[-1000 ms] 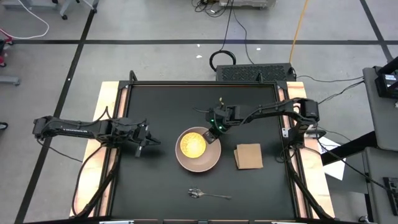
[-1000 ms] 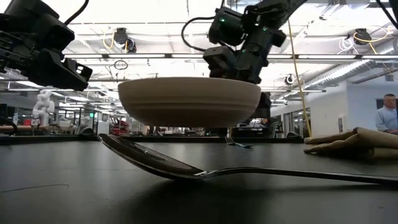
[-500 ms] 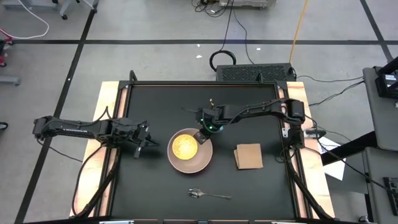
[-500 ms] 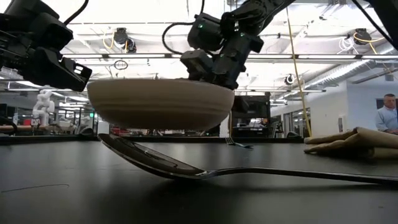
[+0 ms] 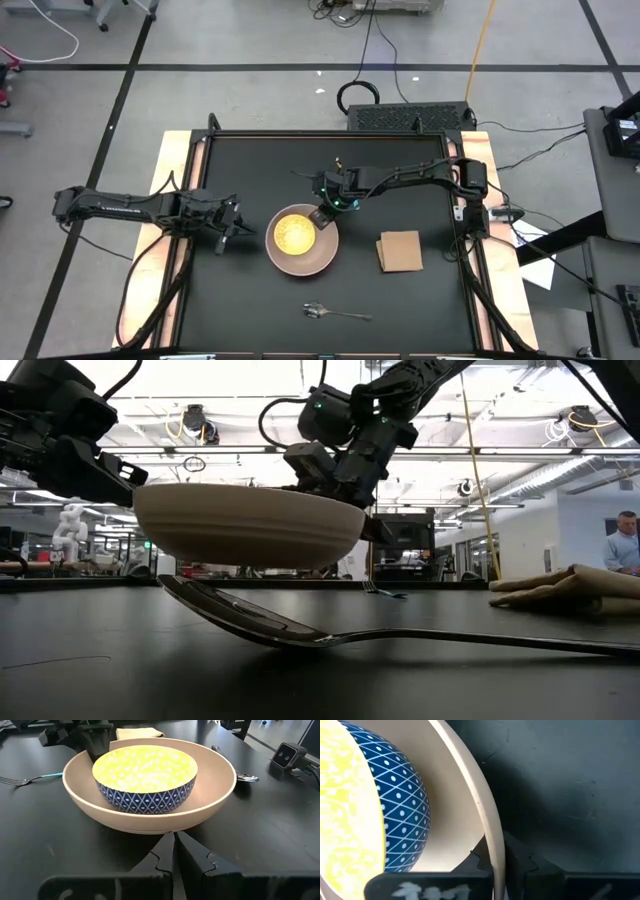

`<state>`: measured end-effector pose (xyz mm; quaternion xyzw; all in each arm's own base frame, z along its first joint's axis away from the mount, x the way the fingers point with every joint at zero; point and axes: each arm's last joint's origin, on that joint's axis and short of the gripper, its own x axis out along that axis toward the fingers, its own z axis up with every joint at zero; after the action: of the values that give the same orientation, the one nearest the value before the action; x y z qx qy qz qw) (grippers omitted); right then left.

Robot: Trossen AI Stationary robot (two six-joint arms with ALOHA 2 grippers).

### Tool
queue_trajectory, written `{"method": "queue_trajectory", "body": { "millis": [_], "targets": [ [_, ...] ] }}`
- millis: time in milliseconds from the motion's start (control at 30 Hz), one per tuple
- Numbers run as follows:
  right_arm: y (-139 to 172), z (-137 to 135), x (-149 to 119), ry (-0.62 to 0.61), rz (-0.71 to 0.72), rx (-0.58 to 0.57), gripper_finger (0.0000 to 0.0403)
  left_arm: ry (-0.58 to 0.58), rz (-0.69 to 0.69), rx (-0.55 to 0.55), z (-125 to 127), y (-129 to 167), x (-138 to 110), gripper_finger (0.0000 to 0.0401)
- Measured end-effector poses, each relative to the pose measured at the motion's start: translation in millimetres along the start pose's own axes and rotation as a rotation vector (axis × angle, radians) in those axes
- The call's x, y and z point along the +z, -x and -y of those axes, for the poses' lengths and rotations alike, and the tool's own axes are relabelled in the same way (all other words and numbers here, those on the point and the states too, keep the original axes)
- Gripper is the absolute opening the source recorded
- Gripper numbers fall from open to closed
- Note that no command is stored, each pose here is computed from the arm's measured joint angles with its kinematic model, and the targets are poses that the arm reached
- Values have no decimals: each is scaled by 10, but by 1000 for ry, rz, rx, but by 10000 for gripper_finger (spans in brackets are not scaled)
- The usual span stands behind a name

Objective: Set table place
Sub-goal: Adjust the brown plate

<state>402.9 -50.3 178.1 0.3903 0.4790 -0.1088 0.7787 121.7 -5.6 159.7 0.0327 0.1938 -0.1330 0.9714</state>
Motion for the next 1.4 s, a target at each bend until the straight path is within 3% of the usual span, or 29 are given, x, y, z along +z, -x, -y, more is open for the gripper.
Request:
{"method": "queue_trajectory", "body": {
  "millis": [1400],
  "targets": [
    [-190, 64, -176, 8, -61, -88, 5, 3, -12, -2, 2, 0, -12, 26]
  ]
}}
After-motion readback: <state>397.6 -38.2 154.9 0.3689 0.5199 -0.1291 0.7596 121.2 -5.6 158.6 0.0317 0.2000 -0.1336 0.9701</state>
